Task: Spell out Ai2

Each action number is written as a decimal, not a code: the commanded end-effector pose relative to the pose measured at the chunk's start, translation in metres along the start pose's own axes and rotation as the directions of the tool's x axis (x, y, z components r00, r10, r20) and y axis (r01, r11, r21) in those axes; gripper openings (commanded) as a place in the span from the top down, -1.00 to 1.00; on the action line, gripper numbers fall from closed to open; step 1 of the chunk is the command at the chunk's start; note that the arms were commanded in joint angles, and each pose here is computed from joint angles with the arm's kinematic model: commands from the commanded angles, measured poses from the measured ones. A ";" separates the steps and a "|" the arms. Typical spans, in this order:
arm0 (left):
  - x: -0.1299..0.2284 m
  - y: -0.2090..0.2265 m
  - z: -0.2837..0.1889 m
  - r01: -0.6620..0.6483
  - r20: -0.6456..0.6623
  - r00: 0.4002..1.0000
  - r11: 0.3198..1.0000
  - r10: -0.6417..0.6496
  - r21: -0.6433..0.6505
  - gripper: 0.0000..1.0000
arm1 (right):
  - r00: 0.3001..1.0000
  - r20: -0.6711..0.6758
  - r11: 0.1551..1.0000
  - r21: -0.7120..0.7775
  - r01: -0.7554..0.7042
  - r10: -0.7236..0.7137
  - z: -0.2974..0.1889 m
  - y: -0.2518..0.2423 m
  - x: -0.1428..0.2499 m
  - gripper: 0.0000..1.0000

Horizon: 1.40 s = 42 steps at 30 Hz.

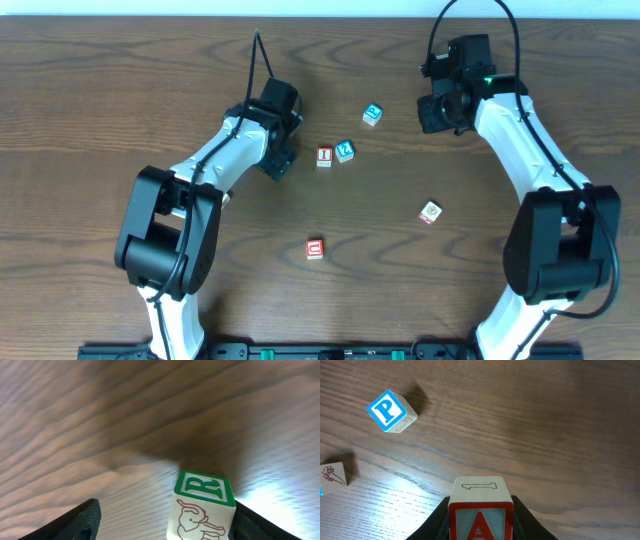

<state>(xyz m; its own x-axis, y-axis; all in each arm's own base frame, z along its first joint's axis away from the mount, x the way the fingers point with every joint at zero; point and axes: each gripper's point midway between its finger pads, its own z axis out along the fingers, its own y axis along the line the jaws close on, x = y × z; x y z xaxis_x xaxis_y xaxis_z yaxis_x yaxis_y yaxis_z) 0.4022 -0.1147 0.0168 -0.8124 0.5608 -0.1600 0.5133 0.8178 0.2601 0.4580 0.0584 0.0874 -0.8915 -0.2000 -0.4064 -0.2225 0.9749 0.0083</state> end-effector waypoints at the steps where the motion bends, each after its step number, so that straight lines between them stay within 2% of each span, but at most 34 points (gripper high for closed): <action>1: 0.013 0.026 0.005 0.052 -0.053 0.997 0.990 -0.059 -0.131 -0.59 | 1.000 0.025 1.000 -0.004 -0.006 0.006 -0.006 0.005 -0.009 0.74; 6: 0.032 0.049 0.008 0.165 -0.091 0.979 0.972 -0.182 -0.165 -0.62 | 1.000 0.024 1.000 -0.011 0.010 -0.009 -0.006 0.013 -0.010 0.74; 11: 0.062 0.081 0.011 0.332 -0.137 0.923 0.925 -0.359 -0.187 -0.63 | 0.999 0.025 1.000 -0.017 0.024 -0.023 -0.005 0.020 -0.011 0.73; 14: 0.067 0.090 0.003 0.412 -0.128 0.894 0.901 -0.429 -0.138 -0.64 | 0.999 0.032 0.999 -0.030 0.042 -0.041 -0.008 0.031 -0.014 0.74; 19: 0.049 0.111 -0.042 0.495 0.004 0.869 0.868 -0.495 -0.053 -0.75 | 0.990 0.100 0.993 -0.057 0.108 -0.102 -0.028 0.066 -0.038 0.74; 24: 0.035 0.131 -0.106 0.530 0.182 0.837 0.847 -0.517 -0.035 -0.83 | 0.974 0.184 0.982 -0.114 0.154 -0.131 -0.057 0.112 -0.065 0.76; 30: 0.037 0.143 -0.178 0.567 0.353 0.775 0.823 -0.524 -0.022 -0.90 | 0.960 0.233 0.960 -0.193 0.205 -0.158 -0.074 0.174 -0.071 0.76; 36: 0.060 0.154 -0.226 0.641 0.438 0.691 0.768 -0.574 -0.005 -0.90 | 0.954 0.227 0.938 -0.241 0.250 -0.197 -0.081 0.231 -0.053 0.76; 42: 0.103 0.173 -0.244 0.739 0.435 0.602 0.674 -0.669 0.013 -0.90 | 0.972 0.173 0.935 -0.287 0.207 -0.162 -0.078 0.273 -0.031 0.74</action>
<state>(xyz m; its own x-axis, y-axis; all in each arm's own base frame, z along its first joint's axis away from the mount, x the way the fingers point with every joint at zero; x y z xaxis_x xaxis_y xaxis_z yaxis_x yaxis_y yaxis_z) 0.3489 0.0372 0.2640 -0.7465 -0.0748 -0.6612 -0.1842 0.9781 0.0972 0.4021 0.3099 0.1695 -0.7297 -0.3897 -0.5618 -0.5496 0.8232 0.1428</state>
